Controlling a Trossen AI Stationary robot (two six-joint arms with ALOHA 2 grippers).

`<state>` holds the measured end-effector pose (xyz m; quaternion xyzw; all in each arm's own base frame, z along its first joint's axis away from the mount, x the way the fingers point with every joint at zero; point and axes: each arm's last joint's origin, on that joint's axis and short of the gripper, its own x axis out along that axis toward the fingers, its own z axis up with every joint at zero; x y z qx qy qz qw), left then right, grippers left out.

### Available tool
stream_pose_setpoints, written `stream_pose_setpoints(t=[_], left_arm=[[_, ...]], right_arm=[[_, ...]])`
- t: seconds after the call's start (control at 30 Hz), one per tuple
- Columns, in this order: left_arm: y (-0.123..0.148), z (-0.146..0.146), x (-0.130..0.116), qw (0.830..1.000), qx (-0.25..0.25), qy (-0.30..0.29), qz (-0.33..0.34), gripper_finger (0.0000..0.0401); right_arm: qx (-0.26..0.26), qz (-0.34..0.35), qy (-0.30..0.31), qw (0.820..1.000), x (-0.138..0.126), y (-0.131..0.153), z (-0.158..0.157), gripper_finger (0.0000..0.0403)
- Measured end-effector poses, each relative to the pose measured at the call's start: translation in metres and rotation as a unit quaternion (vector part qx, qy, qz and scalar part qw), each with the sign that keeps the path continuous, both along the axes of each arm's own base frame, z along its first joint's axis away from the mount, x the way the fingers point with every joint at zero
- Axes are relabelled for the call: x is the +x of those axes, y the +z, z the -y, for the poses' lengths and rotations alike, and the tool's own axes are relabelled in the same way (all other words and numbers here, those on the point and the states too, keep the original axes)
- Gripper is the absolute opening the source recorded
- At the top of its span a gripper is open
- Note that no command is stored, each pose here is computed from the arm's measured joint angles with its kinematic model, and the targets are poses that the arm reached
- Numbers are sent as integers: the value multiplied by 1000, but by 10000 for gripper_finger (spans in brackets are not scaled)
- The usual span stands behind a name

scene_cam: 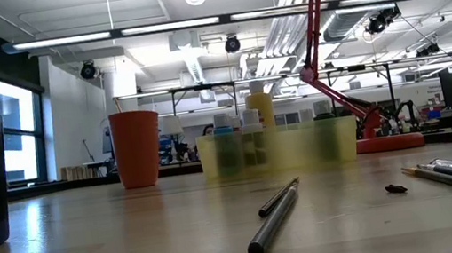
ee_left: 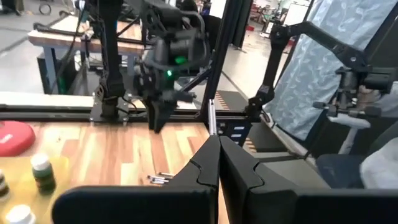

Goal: Pick & Place Paint Supplies
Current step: Put the silver paintbrush into the orange cup

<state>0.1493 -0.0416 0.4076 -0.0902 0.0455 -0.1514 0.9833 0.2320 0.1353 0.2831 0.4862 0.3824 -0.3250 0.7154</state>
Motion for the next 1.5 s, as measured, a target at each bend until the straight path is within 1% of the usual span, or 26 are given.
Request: stream_pose_setpoints(t=[0.17,0.27,0.4,0.5,0.6,0.67,0.73,0.87,0.97,1.1,1.2,1.3,1.5], left_arm=[[0,-1,0,999,30,7,10,1],[0,-1,0,999,32,11,10,1],[0,-2,1,999,32,30,10,1],[0,-2,1,999,29,41,8,1],[0,-3,1,999,30,43,9,1],[0,-3,1,998,35,43,10,1],[0,-3,1,998,46,42,13,1],[0,-3,1,996,73,41,20,1],[0,-3,1,995,87,40,24,1],[-1,-3,1,994,103,39,25,1],[-2,-3,1,991,123,38,24,1],[-2,-3,1,990,131,38,24,1],[-2,-3,1,991,124,39,22,1]], right_arm=[[29,-48,-27,998,7,-16,-5,110],[49,-90,-50,993,9,-27,-9,110],[51,-151,-83,984,9,-43,-12,110],[53,-178,-89,979,11,-53,-16,110],[44,-187,-95,977,15,-61,-18,110],[50,-186,-114,975,18,-66,-20,110],[56,-182,-133,973,21,-70,-21,110],[70,-171,-154,971,27,-76,-25,110],[77,-171,-188,964,29,-81,-26,110],[80,-171,-218,957,32,-87,-27,110],[87,-167,-222,957,36,-93,-29,110],[87,-167,-222,957,40,-101,-31,110],[80,-181,-222,955,43,-112,-33,110]])
